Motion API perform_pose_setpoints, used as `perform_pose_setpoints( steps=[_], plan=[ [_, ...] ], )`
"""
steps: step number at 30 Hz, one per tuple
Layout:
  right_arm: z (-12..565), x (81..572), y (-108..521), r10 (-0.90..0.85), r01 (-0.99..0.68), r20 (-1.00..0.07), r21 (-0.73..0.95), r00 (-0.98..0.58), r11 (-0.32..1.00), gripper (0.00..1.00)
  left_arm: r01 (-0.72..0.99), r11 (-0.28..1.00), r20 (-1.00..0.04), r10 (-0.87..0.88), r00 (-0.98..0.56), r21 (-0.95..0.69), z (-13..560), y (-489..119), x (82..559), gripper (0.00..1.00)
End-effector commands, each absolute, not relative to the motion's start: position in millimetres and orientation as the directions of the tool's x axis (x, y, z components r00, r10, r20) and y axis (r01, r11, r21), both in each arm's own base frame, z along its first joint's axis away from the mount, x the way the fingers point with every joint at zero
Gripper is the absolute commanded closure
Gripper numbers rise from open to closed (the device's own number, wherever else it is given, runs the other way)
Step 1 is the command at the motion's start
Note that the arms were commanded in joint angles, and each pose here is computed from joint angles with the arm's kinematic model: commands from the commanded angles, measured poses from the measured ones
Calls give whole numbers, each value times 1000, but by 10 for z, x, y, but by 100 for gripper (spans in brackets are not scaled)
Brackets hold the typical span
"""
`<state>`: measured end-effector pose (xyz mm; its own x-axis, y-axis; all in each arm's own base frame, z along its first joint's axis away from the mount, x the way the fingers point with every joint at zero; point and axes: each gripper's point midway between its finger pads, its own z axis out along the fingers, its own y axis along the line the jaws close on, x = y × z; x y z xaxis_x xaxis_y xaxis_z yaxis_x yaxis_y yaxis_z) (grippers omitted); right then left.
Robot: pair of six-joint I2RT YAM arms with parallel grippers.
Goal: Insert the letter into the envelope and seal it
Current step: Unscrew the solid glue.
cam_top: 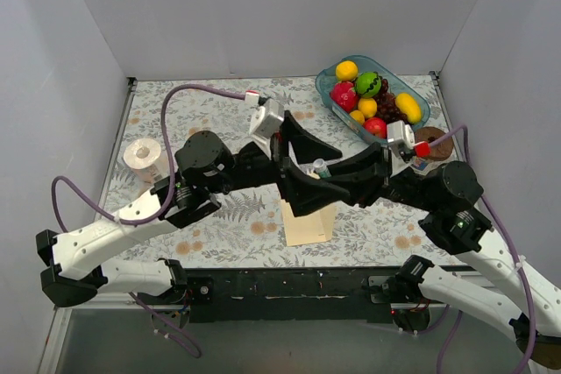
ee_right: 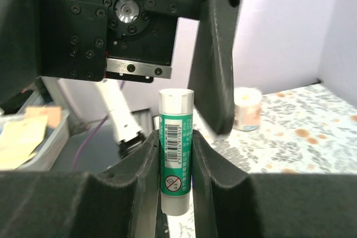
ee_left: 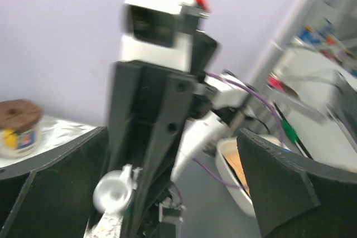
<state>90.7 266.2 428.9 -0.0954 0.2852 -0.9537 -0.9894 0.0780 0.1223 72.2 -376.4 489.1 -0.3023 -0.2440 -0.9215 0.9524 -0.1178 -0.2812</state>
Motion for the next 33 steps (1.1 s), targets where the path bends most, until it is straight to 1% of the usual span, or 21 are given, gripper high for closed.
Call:
perform_pose_setpoints(
  steps=[1,2,5,9,12,13,14,19,20,23,24,26,27,29,30,33],
  plan=[
    [4573,1147,2421,432,-956,-902,134,-9,260,99,840,257,-811,-497,-309,-477,5065,-3318,1431,2],
    [4556,1208,2410,437,-946,-900,152,-12,287,99,804,316,-799,-525,-293,-503,5004,-3252,1557,2],
    [4522,1299,2399,438,-928,-898,185,-26,325,99,743,385,-780,-557,-285,-547,4982,-3198,1726,2],
    [4483,1365,2439,427,-919,-903,204,-43,338,99,683,465,-800,-513,-311,-563,4801,-3315,1891,4],
    [4445,1424,2467,413,-909,-909,218,-57,355,99,677,482,-812,-489,-319,-556,4755,-3423,1943,13],
    [4424,1451,2474,410,-904,-910,224,-61,363,99,677,486,-817,-480,-321,-552,4743,-3449,1951,16],
    [4425,1460,2470,412,-902,-909,227,-61,368,99,676,497,-827,-454,-332,-544,4664,-3520,1963,24],
    [4388,1528,2418,423,-879,-904,246,-56,408,99,676,513,-841,-422,-338,-529,4603,-3605,1959,40],
    [4385,1539,2409,425,-876,-903,249,-56,413,99,677,513,-842,-419,-341,-529,4595,-3619,1952,45],
    [4372,1556,2387,430,-868,-901,255,-54,426,99,677,514,-845,-407,-347,-526,4547,-3656,1945,53],
    [4366,1562,2386,430,-866,-901,256,-54,428,99,676,514,-844,-407,-349,-527,4539,-3659,1941,59],
    [4342,1572,2395,422,-865,-905,256,-57,432,99,672,519,-844,-408,-349,-529,4527,-3665,1951,68],
    [4334,1578,2407,419,-865,-906,258,-61,431,99,672,520,-845,-406,-347,-526,4530,-3664,1948,79],
    [4310,1583,2417,411,-864,-909,260,-68,432,99,674,522,-847,-407,-343,-523,4544,-3672,1952,90],
    [4294,1589,2425,408,-863,-910,263,-73,432,99,678,522,-850,-402,-339,-518,4549,-3680,1952,100],
    [4273,1604,2456,395,-861,-914,271,-90,431,99,720,508,-877,-351,-329,-473,4547,-3784,1896,100]
  ],
)
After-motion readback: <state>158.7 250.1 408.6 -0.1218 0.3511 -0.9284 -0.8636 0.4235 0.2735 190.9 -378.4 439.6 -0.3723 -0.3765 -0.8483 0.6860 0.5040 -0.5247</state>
